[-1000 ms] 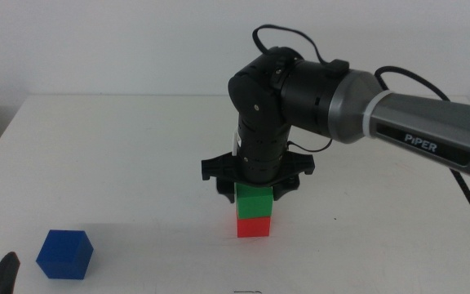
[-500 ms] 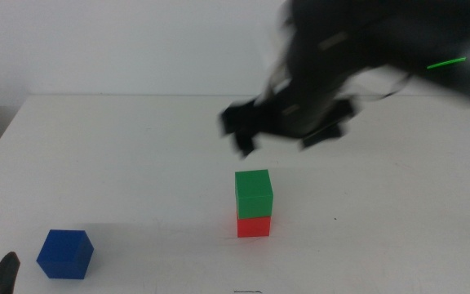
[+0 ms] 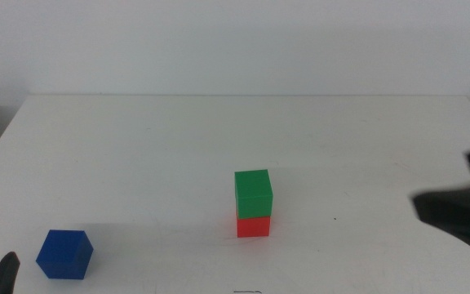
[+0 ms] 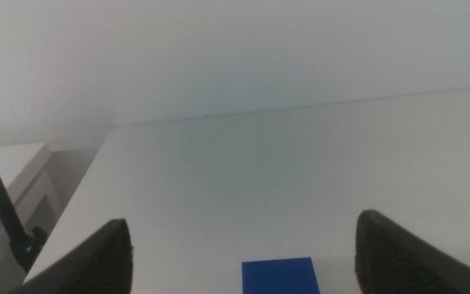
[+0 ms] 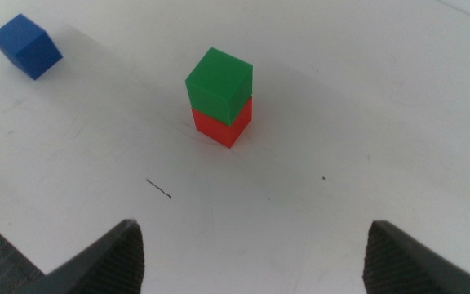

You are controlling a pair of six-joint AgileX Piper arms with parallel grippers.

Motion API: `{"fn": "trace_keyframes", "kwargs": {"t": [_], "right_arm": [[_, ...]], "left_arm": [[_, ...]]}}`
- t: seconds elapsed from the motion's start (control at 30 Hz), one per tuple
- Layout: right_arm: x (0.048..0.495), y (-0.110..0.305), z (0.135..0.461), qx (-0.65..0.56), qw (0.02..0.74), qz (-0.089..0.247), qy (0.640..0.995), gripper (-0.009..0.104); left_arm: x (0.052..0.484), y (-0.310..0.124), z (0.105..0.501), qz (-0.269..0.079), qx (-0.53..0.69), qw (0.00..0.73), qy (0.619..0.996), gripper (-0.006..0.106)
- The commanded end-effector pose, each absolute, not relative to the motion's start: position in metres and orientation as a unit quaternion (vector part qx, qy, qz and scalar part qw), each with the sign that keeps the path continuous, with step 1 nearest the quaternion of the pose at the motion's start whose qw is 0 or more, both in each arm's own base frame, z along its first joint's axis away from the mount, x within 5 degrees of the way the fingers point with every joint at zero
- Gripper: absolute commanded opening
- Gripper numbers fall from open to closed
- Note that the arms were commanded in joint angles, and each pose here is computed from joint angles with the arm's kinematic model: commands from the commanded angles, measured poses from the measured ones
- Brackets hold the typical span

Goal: Stack red cubes first, then green, then blue cubes in a specific spot.

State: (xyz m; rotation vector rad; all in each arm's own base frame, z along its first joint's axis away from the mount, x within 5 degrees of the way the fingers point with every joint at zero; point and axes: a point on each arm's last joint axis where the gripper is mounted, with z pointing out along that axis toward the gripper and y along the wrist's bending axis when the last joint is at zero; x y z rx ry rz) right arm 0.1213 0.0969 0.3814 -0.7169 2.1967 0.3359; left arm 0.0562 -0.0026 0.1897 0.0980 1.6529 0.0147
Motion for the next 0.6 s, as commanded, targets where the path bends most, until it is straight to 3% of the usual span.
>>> {"fn": "trace_keyframes", "kwargs": {"t": [0.0, 0.2, 0.57], "right_arm": [[0.107, 0.083, 0.393, -0.283, 0.459, 0.147, 0.829, 0.094], [0.075, 0.059, 0.389, -0.302, 0.509, 0.158, 0.790, 0.094], [0.063, 0.054, 0.381, -0.335, 0.517, 0.160, 0.772, 0.094]], "left_arm": [[0.055, -0.003, 0.199, 0.004, 0.042, 0.712, 0.701, 0.094], [0.055, -0.003, 0.199, 0.004, 0.042, 0.712, 0.701, 0.094], [0.055, -0.003, 0.199, 0.004, 0.042, 0.712, 0.701, 0.094]]}}
